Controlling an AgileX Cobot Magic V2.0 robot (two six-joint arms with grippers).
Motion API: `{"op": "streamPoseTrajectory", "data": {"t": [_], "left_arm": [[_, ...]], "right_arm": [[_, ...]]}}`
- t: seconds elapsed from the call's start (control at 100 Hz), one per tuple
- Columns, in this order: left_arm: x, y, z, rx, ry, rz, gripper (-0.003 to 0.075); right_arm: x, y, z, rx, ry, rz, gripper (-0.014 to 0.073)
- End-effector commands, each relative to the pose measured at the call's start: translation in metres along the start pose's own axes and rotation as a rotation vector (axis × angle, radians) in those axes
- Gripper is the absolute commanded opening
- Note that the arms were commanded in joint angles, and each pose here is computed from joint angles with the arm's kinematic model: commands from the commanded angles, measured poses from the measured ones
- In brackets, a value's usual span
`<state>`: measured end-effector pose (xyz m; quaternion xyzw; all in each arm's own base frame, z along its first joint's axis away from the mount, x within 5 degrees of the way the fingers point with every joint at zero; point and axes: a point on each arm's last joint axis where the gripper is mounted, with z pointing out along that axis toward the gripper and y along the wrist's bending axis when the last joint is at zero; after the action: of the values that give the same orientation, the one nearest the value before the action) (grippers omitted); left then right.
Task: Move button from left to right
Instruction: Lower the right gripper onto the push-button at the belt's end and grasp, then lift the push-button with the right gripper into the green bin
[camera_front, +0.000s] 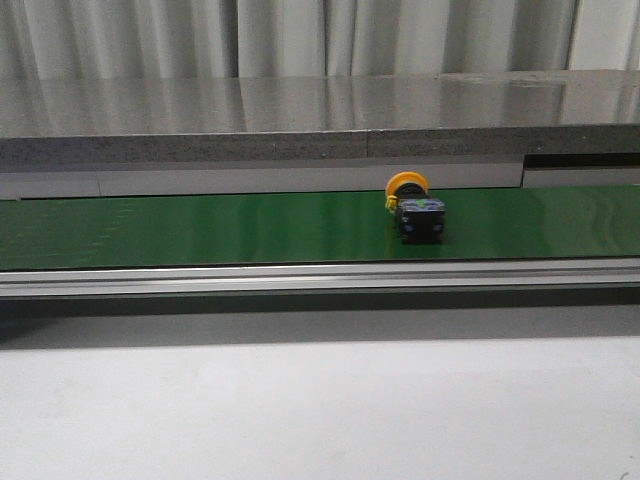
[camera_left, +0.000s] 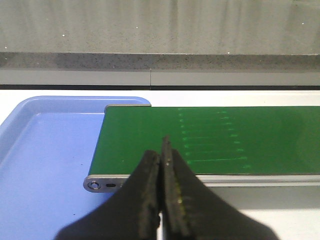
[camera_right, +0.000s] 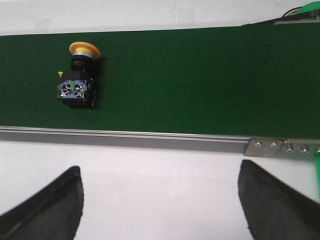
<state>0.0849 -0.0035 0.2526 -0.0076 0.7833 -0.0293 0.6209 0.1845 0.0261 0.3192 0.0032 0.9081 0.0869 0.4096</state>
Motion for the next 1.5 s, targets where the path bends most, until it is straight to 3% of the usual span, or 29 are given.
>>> {"op": "streamPoseTrajectory", "data": {"t": [0.0,0.37,0.6,1.08,1.24,1.49], "left_arm": [[-0.015,0.0,-0.002,-0.005,-0.089,-0.011,-0.0021],[-0.015,0.0,-0.002,-0.005,-0.089,-0.011,-0.0021],[-0.015,0.0,-0.002,-0.005,-0.089,-0.011,-0.0021],[-0.015,0.0,-0.002,-0.005,-0.089,-0.011,-0.0021],[-0.015,0.0,-0.002,-0.005,-0.089,-0.011,-0.0021],[-0.015,0.0,-0.002,-0.005,-0.089,-0.011,-0.0021]], "right_arm": [[-0.023,0.003,0.003,-0.013,-0.082,-0.025,0.0626],[-0.05,0.004,0.075,-0.019,0.071,-0.067,0.0626],[-0.062,0.015,0.104,-0.052,0.101,-0.115,0.0626],[-0.065,0.015,0.164,-0.037,0.194,-0.173,0.0568],[-0.056,0.012,0.181,-0.026,0.251,-0.186,0.0477],[-0.054,0.012,0.181,-0.028,0.28,-0.186,0.0203]]}}
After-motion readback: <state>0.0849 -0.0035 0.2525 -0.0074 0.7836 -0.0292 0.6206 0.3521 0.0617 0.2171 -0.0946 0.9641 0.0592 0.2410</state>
